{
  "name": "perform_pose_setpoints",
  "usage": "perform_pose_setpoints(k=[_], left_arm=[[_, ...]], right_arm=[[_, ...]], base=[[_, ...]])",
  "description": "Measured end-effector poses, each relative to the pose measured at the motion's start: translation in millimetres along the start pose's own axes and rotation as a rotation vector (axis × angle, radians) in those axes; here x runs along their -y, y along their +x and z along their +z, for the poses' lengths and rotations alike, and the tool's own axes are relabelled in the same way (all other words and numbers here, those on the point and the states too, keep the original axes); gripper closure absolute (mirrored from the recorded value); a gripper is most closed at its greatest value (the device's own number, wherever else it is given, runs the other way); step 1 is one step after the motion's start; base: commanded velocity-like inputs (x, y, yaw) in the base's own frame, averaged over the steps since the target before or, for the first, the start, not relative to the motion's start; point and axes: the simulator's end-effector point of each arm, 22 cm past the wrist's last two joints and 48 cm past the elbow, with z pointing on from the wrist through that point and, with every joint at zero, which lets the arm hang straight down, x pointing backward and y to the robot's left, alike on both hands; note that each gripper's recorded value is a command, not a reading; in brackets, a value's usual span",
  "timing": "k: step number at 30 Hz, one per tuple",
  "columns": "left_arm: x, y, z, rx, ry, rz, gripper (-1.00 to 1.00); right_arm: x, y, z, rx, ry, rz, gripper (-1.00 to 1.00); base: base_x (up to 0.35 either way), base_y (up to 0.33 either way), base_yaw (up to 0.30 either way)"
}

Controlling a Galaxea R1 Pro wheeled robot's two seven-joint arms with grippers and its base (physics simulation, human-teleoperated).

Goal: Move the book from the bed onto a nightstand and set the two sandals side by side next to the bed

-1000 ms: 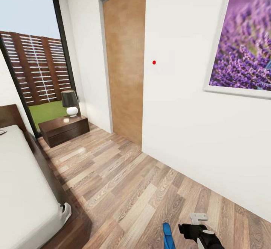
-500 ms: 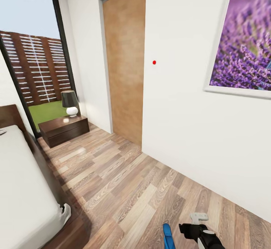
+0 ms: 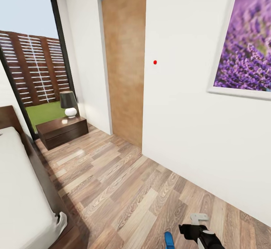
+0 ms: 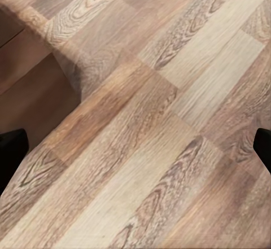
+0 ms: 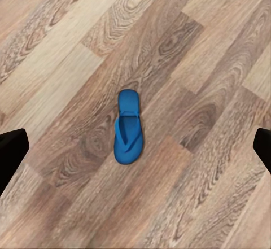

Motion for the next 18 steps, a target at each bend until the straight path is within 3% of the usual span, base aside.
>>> perform_pose_setpoints(k=[12, 14, 17, 18], left_arm=[[1.4, -1.0, 0.0, 0.004, 0.004, 0.004, -1.0], [1.9, -9.6, 0.5, 0.023, 0.004, 0.002, -1.0], [13.5, -47.3, 0.6, 0.1, 0.015, -0.01, -1.0], [22.3, -72.4, -1.0, 0.15, 0.024, -0.019, -1.0]], right_arm=[[-2.1, 1.1, 0.1, -0.004, -0.002, -0.003, -1.0], [-2.1, 1.4, 0.2, -0.005, -0.002, -0.003, -1.0], [-2.0, 1.6, 0.2, -0.005, -0.001, -0.003, -1.0], [-2.0, 1.6, 0.2, -0.005, -0.001, -0.003, -1.0]], base=[[0.008, 0.0, 0.0], [0.0, 0.0, 0.0], [0.0, 0.0, 0.0], [0.0, 0.0, 0.0]])
